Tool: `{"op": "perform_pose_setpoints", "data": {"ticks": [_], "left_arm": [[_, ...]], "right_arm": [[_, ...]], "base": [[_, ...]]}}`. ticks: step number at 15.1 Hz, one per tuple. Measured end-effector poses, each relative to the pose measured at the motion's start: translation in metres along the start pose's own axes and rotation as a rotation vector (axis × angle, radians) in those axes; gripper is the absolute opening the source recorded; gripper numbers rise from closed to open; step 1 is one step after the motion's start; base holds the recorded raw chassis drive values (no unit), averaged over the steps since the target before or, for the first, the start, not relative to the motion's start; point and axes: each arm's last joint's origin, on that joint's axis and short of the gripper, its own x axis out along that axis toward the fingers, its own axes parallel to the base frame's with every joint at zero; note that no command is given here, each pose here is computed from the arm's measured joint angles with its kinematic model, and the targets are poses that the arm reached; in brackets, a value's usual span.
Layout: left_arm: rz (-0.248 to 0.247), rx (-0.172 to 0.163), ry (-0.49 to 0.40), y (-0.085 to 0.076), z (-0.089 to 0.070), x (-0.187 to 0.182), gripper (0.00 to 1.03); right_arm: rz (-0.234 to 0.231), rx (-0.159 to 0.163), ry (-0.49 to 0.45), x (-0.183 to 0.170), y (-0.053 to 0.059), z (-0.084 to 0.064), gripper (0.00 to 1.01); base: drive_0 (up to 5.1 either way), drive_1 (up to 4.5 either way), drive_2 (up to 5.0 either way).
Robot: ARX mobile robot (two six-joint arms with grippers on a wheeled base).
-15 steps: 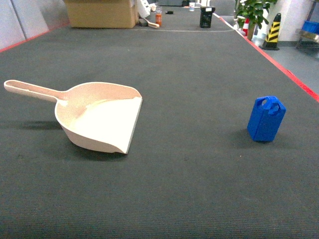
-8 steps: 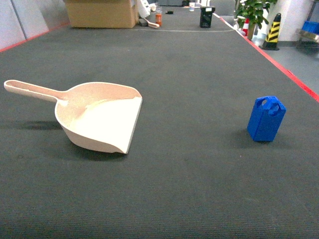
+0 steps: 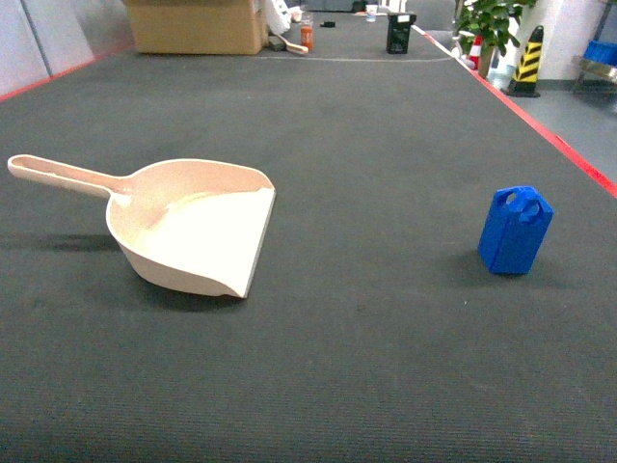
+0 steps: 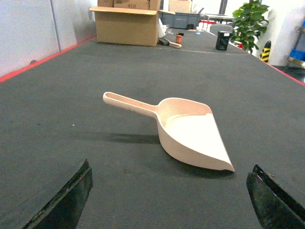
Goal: Place part in tray to right shelf
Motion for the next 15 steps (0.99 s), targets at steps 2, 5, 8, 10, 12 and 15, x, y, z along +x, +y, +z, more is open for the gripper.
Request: {"op": "perform_pose_setpoints", "data": {"ticks": [2, 5, 8, 10, 12, 15], "left_arm": [[0.000, 0.000, 0.000, 0.000, 0.000, 0.000, 0.98], [0.000, 0.000, 0.000, 0.000, 0.000, 0.000, 0.98], [-0.016, -0.056, 0.103, 0.001, -0.003, 0.000, 0.98], [-0.060, -0.310, 0.209, 0.004, -0.007, 0.016, 0.98], [-0.118, -0.531, 0.219, 0.002, -0.004, 0.043, 0.98], [-0.108, -0.724, 0.201, 0.008, -0.001, 0.118, 0.98]], "right_arm": [[0.000, 0.000, 0.000, 0.000, 0.000, 0.000, 0.98], [0.000, 0.000, 0.000, 0.000, 0.000, 0.000, 0.98], [0.000, 0.000, 0.000, 0.000, 0.000, 0.000, 0.98], [0.000, 0.000, 0.000, 0.000, 0.000, 0.000, 0.98], [0.000, 0.000, 0.000, 0.000, 0.000, 0.000, 0.98], [0.000, 0.000, 0.000, 0.000, 0.000, 0.000, 0.98]], "base": [[0.0, 0.00, 0.0], [0.0, 0.00, 0.0], [0.0, 0.00, 0.0], [0.0, 0.00, 0.0], [0.0, 0.00, 0.0], [0.0, 0.00, 0.0]]}}
